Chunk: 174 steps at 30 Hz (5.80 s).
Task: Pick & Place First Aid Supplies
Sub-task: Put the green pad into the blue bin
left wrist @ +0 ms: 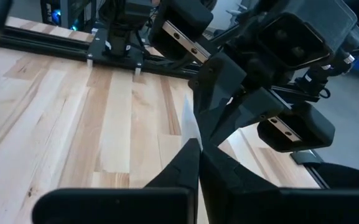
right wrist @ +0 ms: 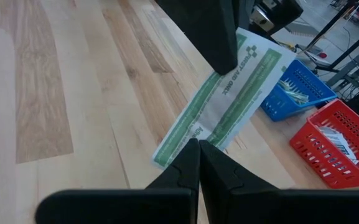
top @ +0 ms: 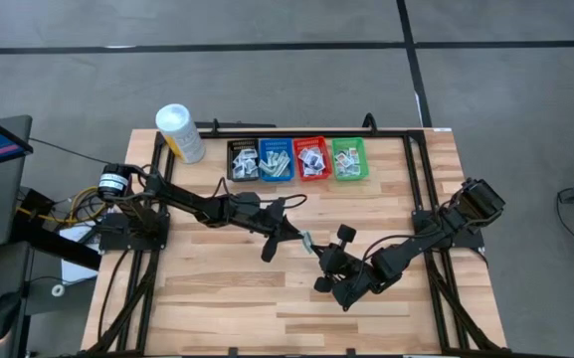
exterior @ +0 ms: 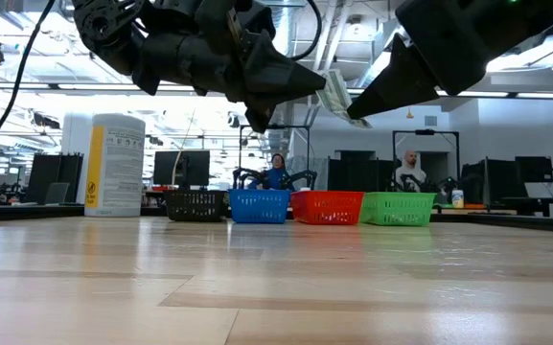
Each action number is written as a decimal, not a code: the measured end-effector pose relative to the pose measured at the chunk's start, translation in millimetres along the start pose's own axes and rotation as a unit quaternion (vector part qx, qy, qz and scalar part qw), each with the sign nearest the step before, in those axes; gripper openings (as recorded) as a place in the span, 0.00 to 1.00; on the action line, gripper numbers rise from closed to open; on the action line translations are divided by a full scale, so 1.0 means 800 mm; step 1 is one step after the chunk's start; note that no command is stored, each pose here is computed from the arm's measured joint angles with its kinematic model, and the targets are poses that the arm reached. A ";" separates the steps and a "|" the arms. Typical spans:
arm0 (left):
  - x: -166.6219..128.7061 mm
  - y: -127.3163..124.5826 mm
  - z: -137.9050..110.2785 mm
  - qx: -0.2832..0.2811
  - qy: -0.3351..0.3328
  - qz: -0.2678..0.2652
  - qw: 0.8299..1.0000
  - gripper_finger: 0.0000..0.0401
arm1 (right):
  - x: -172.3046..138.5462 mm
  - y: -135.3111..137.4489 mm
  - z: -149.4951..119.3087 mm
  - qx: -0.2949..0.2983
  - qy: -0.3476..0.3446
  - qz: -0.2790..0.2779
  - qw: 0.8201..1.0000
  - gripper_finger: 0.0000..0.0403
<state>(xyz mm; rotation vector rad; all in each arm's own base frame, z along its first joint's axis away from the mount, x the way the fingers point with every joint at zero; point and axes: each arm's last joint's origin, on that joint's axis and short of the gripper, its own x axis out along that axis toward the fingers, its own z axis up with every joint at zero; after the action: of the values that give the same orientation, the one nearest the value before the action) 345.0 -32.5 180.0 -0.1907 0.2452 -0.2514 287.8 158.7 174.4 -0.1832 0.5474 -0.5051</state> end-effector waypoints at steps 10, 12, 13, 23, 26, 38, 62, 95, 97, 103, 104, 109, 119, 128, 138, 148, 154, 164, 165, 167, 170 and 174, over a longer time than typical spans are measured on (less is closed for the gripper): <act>0.000 0.000 0.000 0.000 0.000 -0.002 1.000 0.02 | -0.001 0.002 -0.001 0.000 0.006 0.016 1.000 0.00; 0.000 0.000 0.000 0.000 -0.001 -0.002 1.000 0.02 | -0.001 0.003 -0.002 -0.002 0.013 0.028 1.000 0.00; 0.000 0.000 0.001 0.001 -0.003 -0.001 1.000 0.01 | -0.001 0.003 -0.002 -0.006 0.018 0.035 0.999 0.00; 0.000 0.000 0.000 0.000 -0.002 0.000 1.000 0.02 | -0.001 0.004 -0.004 -0.018 0.034 0.059 0.998 0.17; 0.000 0.000 0.000 0.000 -0.002 0.000 1.000 0.01 | 0.001 0.006 -0.007 -0.025 0.039 0.057 0.997 0.24; -0.004 0.015 0.006 -0.002 -0.019 0.053 0.998 0.02 | 0.002 0.007 -0.010 -0.007 0.074 0.101 0.992 0.47; -0.088 0.151 0.028 -0.047 -0.060 0.356 0.932 0.03 | 0.002 0.008 -0.010 0.006 0.074 0.107 0.991 0.39; -0.071 0.080 -0.011 -0.021 0.070 0.115 0.991 0.03 | 0.043 -0.017 0.006 -0.051 0.080 0.119 0.988 0.36; -0.067 0.067 -0.022 -0.006 0.111 0.106 0.988 0.03 | 0.048 -0.021 0.005 -0.052 0.097 0.140 0.984 0.36; -0.060 0.040 -0.035 0.018 0.154 0.114 0.981 0.03 | 0.051 -0.025 0.002 -0.071 0.117 0.155 0.978 0.34; -0.059 0.037 -0.035 0.031 0.156 0.121 0.980 0.03 | 0.051 -0.024 0.002 -0.075 0.117 0.155 0.978 0.33; -0.059 0.037 -0.036 0.086 0.160 0.168 0.969 0.08 | 0.050 -0.024 0.002 -0.108 0.109 0.161 0.975 0.33; -0.066 0.052 -0.040 0.088 0.186 0.193 0.959 0.32 | 0.068 -0.034 -0.011 -0.177 0.037 0.168 0.969 0.33; -0.076 0.060 -0.052 0.122 0.178 0.226 0.950 0.39 | 0.089 -0.058 -0.034 -0.143 0.034 0.176 0.973 0.33; -0.068 0.085 -0.069 0.123 0.171 0.235 0.949 0.38 | 0.089 -0.058 -0.033 -0.142 0.032 0.176 0.974 0.33; -0.055 0.107 -0.110 0.118 0.202 0.253 0.939 0.38 | 0.089 -0.058 -0.034 -0.144 0.035 0.176 0.973 0.33; -0.051 0.117 -0.121 0.107 0.196 0.246 0.943 0.37 | 0.089 -0.058 -0.034 -0.144 0.035 0.175 0.973 0.33; -0.049 0.113 -0.125 0.090 0.194 0.226 0.950 0.28 | 0.089 -0.058 -0.034 -0.143 0.035 0.175 0.973 0.33; -0.049 0.113 -0.125 0.081 0.193 0.224 0.952 0.26 | 0.089 -0.058 -0.034 -0.143 0.035 0.175 0.973 0.33; -0.048 0.112 -0.126 0.069 0.191 0.220 0.954 0.21 | 0.089 -0.058 -0.034 -0.143 0.035 0.175 0.973 0.33; -0.048 0.112 -0.126 0.049 0.190 0.216 0.956 0.12 | 0.089 -0.058 -0.034 -0.143 0.035 0.175 0.973 0.33; -0.048 0.109 -0.129 0.026 0.194 0.214 0.957 0.02 | 0.089 -0.057 -0.034 -0.143 0.035 0.176 0.973 0.33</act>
<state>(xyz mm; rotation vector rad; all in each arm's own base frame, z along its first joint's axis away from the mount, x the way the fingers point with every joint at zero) 301.2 44.7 71.3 -0.0300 0.6600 0.1404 306.6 82.4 133.3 -0.3375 0.7048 -0.0858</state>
